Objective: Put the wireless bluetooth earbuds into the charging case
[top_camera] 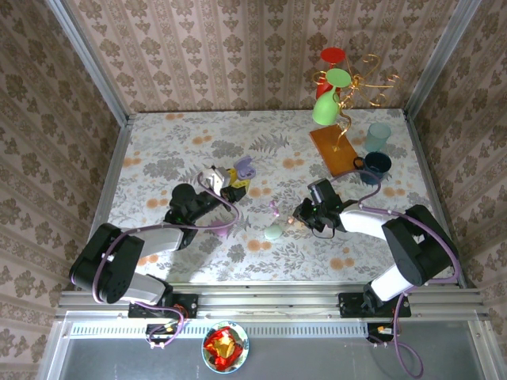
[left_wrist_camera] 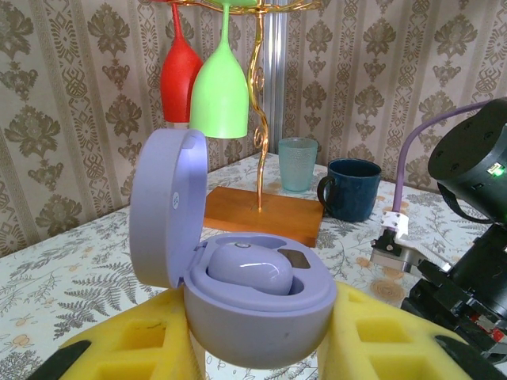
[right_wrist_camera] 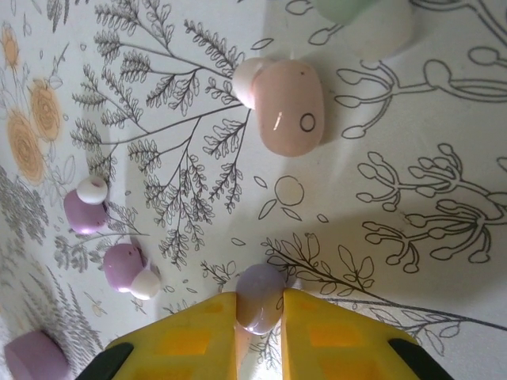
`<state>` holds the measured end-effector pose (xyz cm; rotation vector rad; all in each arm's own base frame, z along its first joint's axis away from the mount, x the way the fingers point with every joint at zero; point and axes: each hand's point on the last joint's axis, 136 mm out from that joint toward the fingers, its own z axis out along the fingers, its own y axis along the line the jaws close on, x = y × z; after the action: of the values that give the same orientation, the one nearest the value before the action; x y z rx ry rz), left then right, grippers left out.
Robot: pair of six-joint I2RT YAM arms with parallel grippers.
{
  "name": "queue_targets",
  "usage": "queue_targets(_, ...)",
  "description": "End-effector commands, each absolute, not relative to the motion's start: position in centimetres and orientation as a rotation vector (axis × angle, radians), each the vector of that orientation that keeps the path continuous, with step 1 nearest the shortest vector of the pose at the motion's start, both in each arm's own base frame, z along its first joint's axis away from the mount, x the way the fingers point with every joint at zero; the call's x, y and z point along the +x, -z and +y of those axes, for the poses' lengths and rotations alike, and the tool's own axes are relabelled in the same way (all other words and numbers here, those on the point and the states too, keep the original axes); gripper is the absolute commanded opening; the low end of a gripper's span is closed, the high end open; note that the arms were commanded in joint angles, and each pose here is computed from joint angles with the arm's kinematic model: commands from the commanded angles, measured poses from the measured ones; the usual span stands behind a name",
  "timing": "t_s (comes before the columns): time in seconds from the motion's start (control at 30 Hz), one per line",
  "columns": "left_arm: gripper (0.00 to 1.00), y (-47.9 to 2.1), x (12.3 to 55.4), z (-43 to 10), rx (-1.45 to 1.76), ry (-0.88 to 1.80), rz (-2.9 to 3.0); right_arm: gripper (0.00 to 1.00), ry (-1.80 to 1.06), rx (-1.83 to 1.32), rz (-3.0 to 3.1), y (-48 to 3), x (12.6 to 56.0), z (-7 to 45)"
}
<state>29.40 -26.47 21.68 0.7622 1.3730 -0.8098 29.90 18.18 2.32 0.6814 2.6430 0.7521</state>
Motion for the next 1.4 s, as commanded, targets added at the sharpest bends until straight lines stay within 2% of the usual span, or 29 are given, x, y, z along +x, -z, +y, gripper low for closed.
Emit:
queue_targets(0.0,0.12,-21.6,29.1,-26.4,0.788,0.803,1.355,0.20,-0.678,0.459,2.663,-3.8,30.0,17.8)
queue_targets(0.43,0.12,-18.8,28.1,-26.5,0.859,0.808,1.419,0.22,-0.567,-0.330,2.525,-11.8,30.4,21.5)
queue_targets(0.93,0.12,-17.9,24.7,-28.2,1.022,0.999,1.375,0.22,-0.571,-0.748,2.211,-21.7,30.0,25.8)
queue_targets(1.17,0.11,-18.2,24.5,-28.3,1.027,0.999,1.372,0.21,-0.606,-0.848,2.149,-24.1,29.5,27.0)
queue_targets(1.37,0.09,-18.5,24.6,-28.3,1.023,0.997,1.374,0.21,-0.601,-0.898,2.157,-24.0,29.2,27.6)
